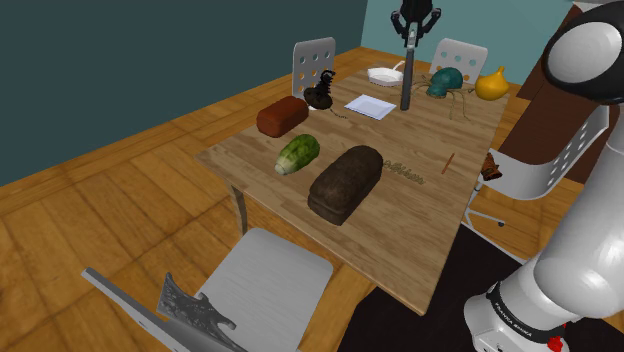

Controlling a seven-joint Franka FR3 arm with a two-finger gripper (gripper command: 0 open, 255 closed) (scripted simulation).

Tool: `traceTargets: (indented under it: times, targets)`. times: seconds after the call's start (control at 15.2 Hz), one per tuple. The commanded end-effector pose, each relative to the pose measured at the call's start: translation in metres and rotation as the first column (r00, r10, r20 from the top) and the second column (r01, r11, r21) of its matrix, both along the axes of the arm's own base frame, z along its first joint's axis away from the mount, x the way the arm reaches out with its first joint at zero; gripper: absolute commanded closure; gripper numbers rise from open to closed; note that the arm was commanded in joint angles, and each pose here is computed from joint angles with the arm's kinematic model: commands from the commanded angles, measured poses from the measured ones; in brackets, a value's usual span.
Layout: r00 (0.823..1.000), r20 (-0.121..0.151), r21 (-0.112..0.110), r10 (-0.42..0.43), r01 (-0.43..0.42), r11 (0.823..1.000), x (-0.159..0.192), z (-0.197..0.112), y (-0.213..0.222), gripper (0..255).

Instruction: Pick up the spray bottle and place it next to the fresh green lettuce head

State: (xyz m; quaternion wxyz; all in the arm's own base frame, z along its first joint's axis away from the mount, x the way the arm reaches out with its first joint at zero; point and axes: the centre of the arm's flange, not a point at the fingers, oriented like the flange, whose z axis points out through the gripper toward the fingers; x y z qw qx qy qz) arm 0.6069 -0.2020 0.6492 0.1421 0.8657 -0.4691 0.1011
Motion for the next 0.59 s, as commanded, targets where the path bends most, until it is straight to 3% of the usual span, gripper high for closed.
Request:
traceTargets:
  times: [0.0,0.53]
  targets:
    - [1.0,0.0,-0.001,-0.001,0.001,1.0,0.01,-0.011,0.024,255]
    - [1.0,0.0,-0.001,-0.001,0.001,1.0,0.058,-0.05,0.111,255]
